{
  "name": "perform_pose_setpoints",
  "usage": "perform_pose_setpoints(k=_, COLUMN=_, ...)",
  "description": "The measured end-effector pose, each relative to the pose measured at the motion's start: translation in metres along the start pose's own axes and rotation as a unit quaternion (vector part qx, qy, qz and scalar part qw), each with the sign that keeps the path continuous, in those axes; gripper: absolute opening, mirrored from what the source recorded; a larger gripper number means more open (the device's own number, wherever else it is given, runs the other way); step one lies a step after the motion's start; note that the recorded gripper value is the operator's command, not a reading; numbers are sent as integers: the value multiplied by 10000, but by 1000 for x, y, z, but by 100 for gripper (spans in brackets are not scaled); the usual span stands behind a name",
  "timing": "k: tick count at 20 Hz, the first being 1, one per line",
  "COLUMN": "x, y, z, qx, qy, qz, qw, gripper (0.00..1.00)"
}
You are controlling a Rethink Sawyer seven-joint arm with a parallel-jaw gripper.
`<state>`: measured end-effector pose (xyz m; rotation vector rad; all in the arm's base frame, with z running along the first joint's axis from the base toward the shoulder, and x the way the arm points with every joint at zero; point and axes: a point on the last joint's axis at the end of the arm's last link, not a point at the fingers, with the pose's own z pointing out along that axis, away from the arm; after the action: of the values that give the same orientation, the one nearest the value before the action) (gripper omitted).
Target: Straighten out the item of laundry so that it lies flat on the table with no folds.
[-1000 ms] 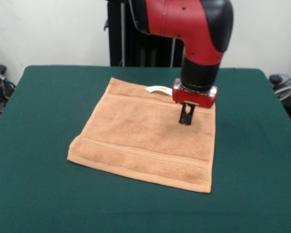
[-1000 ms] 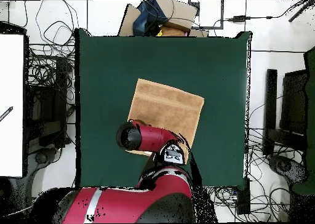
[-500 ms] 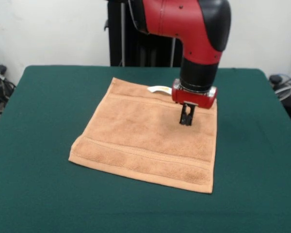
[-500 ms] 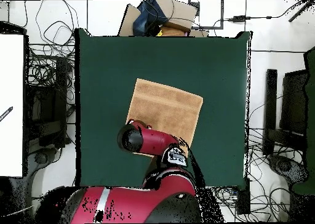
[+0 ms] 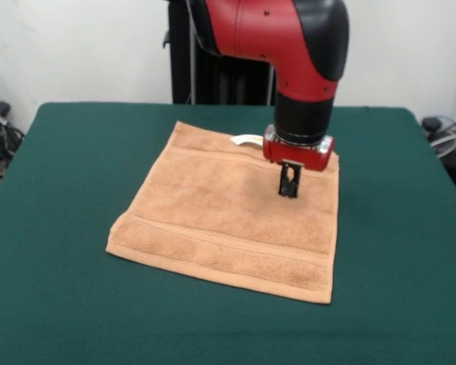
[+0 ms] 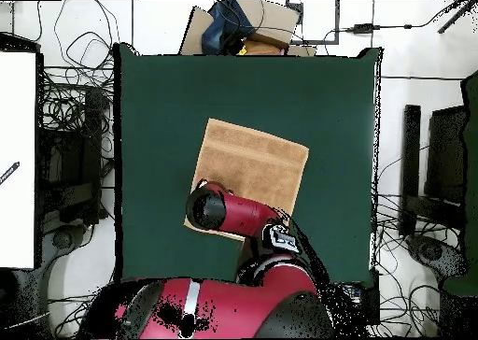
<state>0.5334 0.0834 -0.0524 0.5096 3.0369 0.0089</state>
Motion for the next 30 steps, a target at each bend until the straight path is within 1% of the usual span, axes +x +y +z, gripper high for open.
perform_pose_setpoints(k=5, x=5, y=3, z=-3, qx=29, qy=3, qz=-64, qw=10000, gripper=0)
perform_pose_setpoints(k=8, x=10, y=5, z=-10, qx=50, qy=-3, qz=-108, qw=9999, gripper=0)
perform_pose_setpoints(k=11, x=15, y=7, z=-23, qx=60, qy=-9, qz=-142, qw=9999, gripper=0)
perform_pose_setpoints(k=12, x=16, y=8, z=-33, qx=65, qy=-7, qz=-160, qw=9999, gripper=0)
perform_pose_setpoints(k=16, x=18, y=10, z=-56, qx=69, qy=34, qz=-181, qw=9998, gripper=0)
perform_pose_setpoints(k=18, x=14, y=13, z=-69, qx=58, qy=32, qz=-184, qw=9998, gripper=0)
perform_pose_setpoints(k=20, x=10, y=13, z=-75, qx=44, qy=-12, qz=-161, qw=9999, gripper=0)
perform_pose_setpoints(k=24, x=5, y=10, z=-77, qx=38, qy=-40, qz=-102, qw=9999, gripper=0)
perform_pose_setpoints(k=28, x=4, y=-3, z=-70, qx=63, qy=37, qz=25, qw=10000, gripper=0)
perform_pose_setpoints(k=30, x=3, y=-6, z=-68, qx=69, qy=55, qz=52, qw=9999, gripper=0)
